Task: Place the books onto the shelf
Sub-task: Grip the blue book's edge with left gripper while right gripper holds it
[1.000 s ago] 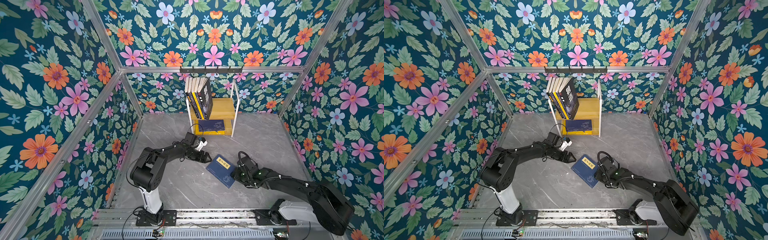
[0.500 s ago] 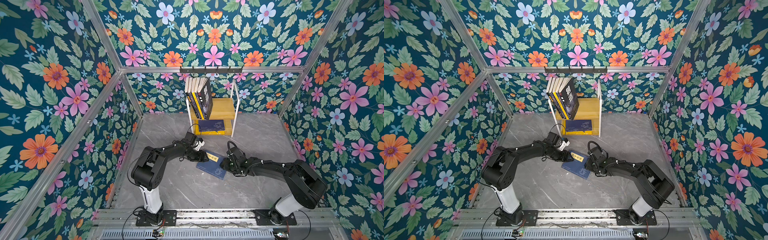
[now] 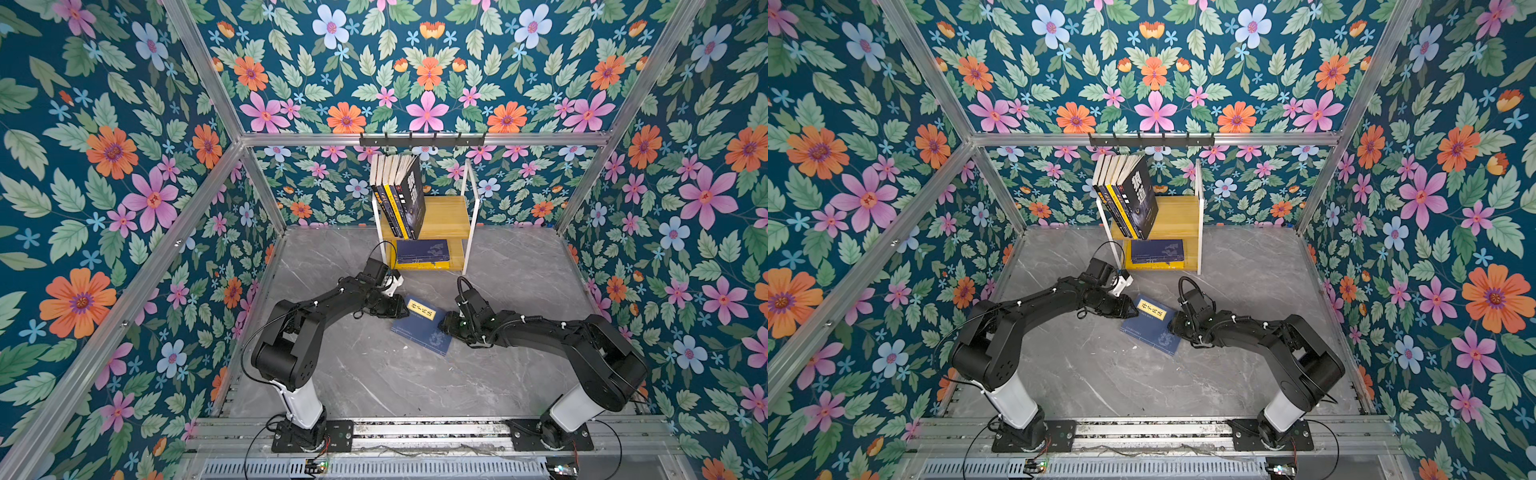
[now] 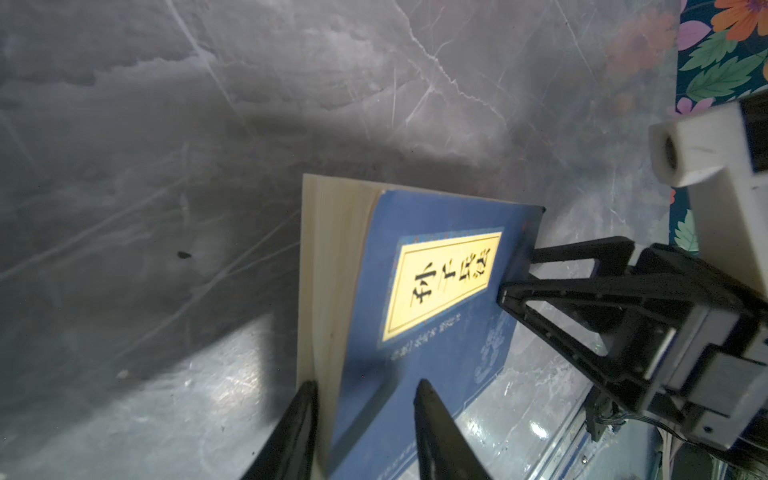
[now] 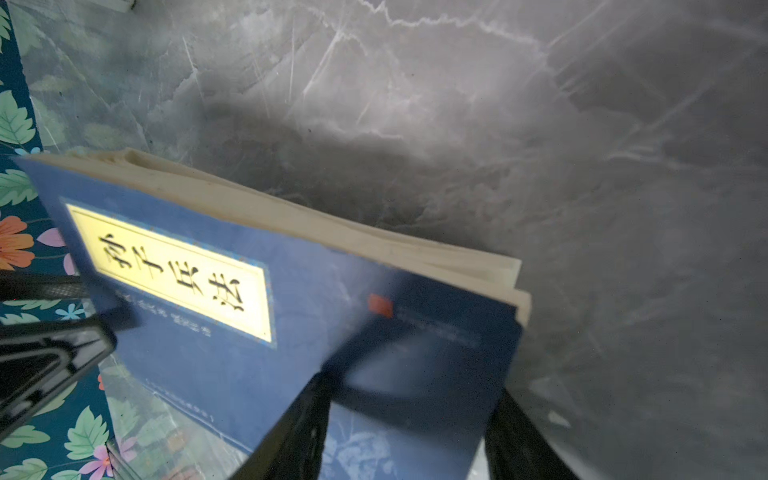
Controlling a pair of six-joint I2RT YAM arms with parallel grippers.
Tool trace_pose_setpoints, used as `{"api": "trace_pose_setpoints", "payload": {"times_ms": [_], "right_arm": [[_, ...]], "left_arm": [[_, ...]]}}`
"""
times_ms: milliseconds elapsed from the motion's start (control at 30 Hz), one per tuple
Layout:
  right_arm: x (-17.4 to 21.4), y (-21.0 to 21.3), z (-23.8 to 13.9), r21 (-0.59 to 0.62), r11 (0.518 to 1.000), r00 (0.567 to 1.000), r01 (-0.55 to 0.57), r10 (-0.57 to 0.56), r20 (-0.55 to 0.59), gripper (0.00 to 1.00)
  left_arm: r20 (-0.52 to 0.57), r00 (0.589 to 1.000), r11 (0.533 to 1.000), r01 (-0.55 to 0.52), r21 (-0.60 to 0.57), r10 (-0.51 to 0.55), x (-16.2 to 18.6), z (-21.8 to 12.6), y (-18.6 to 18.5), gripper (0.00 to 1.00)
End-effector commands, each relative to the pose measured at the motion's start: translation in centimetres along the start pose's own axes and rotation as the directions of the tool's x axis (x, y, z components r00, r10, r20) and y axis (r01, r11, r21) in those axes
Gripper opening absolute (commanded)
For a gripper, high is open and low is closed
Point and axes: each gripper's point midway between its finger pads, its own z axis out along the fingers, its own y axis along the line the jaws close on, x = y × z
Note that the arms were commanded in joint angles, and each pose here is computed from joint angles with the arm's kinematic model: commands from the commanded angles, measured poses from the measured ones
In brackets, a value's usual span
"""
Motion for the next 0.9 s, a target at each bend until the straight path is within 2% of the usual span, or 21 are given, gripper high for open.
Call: {"api": "trace_pose_setpoints", "payload": {"times_ms": [0, 100, 433, 633, 867], "right_arm": [[2.4, -3.2, 0.2, 0.124, 0.992, 0.995, -0.011, 0.023, -0.094, 0.58], [2.5, -3.5, 0.2, 0.132, 0.991, 0.995, -0.01, 0.023, -0.094, 0.59], [2.1, -3.3, 0.1, 0.129, 0.992, 0.996, -0.006, 0.017, -0.088, 0.59], [2.2, -4.2, -0.2, 0.154, 0.988, 0.997, 0.003, 0.008, -0.076, 0.62], [2.3, -6.4, -2.8, 0.242, 0.965, 0.994, 0.101, -0.09, -0.056, 0.76]], "left_arm": [[-0.005, 1.0, 0.998, 0.001, 0.055, -0.001, -0.1, -0.3, -1.2, 0.38], [0.0, 1.0, 0.998, 0.013, 0.063, -0.013, -0.3, -0.5, -1.3, 0.36], [-0.002, 1.0, 0.997, 0.016, 0.07, -0.016, -0.3, -0.4, -1.0, 0.01], [0.01, 1.0, 0.998, 0.027, 0.065, -0.027, -0.3, -0.7, -0.5, 0.0], [0.035, 0.998, 0.997, 0.051, 0.064, -0.053, -0.5, -1.4, 0.1, 0.0]]}}
